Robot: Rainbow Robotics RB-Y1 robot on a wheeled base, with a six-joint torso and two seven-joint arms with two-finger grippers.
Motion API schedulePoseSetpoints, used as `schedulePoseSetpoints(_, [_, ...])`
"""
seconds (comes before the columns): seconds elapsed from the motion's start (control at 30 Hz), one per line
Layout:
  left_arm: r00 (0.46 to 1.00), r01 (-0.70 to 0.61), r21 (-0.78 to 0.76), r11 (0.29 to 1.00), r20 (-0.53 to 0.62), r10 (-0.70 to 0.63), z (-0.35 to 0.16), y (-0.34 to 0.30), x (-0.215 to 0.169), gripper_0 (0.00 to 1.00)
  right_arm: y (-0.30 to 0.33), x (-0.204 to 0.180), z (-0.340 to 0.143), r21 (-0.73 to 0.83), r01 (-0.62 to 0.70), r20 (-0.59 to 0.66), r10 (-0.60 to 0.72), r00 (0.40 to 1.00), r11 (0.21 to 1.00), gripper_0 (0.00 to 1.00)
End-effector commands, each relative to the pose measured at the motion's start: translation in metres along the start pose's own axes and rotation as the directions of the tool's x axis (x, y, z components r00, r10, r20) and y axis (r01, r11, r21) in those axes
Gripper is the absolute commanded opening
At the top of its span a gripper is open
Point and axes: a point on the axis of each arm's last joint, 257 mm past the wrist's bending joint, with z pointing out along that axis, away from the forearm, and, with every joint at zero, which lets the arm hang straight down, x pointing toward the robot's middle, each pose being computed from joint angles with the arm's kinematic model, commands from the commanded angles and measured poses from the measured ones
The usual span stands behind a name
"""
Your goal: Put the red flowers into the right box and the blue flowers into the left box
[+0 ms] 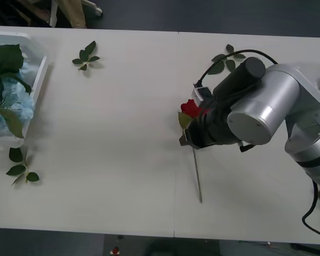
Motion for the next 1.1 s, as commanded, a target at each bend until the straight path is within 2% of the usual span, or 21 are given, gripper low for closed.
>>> schedulePoseSetpoints(0.03, [0.999, -0.019, -0.005, 1.0, 0.036, 0.019, -0.019, 0.017, -0.024, 0.65, 0.0, -0.011, -0.002, 0.013, -0.094, 0.053, 0.093, 0.994, 0.996, 1.0])
schedulePoseSetpoints(0.2, [0.994, 0.047, 0.145, 0.988, 0.088, -0.061, -0.04, -0.009, -0.047, 0.65, -0.007, -0.012, 0.011, 0.037, -0.115, 0.063, 0.113, 0.992, 0.993, 1.0])
schedulePoseSetpoints(0.27, [0.987, 0.035, 0.278, 0.96, 0.139, -0.076, -0.067, -0.033, -0.071, 0.65, -0.01, -0.013, 0.019, 0.042, -0.12, 0.069, 0.117, 0.991, 0.992, 1.0])
schedulePoseSetpoints(0.37, [0.947, 0.0, 0.46, 0.888, 0.285, -0.148, -0.12, -0.059, -0.106, 0.65, -0.016, -0.017, 0.029, 0.046, -0.129, 0.084, 0.125, 0.989, 0.991, 1.0])
schedulePoseSetpoints(0.5, [0.892, -0.087, 0.463, 0.882, 0.43, -0.137, -0.167, -0.046, -0.116, 0.65, -0.022, -0.02, 0.04, 0.052, -0.129, 0.098, 0.123, 0.987, 0.99, 1.0])
schedulePoseSetpoints(0.6, [0.868, -0.078, 0.432, 0.898, 0.472, -0.152, -0.198, -0.022, -0.11, 0.65, -0.025, -0.021, 0.047, 0.057, -0.13, 0.108, 0.123, 0.986, 0.99, 1.0])
schedulePoseSetpoints(0.67, [0.844, -0.109, 0.436, 0.893, 0.515, -0.149, -0.221, -0.021, -0.117, 0.65, -0.026, -0.021, 0.051, 0.057, -0.128, 0.11, 0.122, 0.986, 0.99, 1.0])
schedulePoseSetpoints(0.73, [0.812, -0.206, 0.425, 0.881, 0.578, -0.088, -0.242, -0.037, -0.141, 0.65, -0.03, -0.021, 0.056, 0.057, -0.136, 0.112, 0.13, 0.985, 0.989, 1.0])
schedulePoseSetpoints(0.9, [0.712, -0.365, 0.361, 0.858, 0.702, 0.007, -0.228, -0.122, -0.214, 0.65, -0.033, -0.02, 0.065, 0.054, -0.135, 0.114, 0.128, 0.985, 0.989, 1.0])
schedulePoseSetpoints(1.0, [0.671, -0.317, 0.359, 0.878, 0.739, -0.06, -0.196, -0.176, -0.254, 0.65, -0.035, -0.018, 0.071, 0.062, -0.124, 0.114, 0.116, 0.987, 0.99, 1.0])
schedulePoseSetpoints(1.1, [0.652, -0.259, 0.404, 0.877, 0.743, -0.15, -0.168, -0.223, -0.277, 0.65, -0.036, -0.017, 0.076, 0.066, -0.116, 0.119, 0.107, 0.987, 0.991, 1.0])
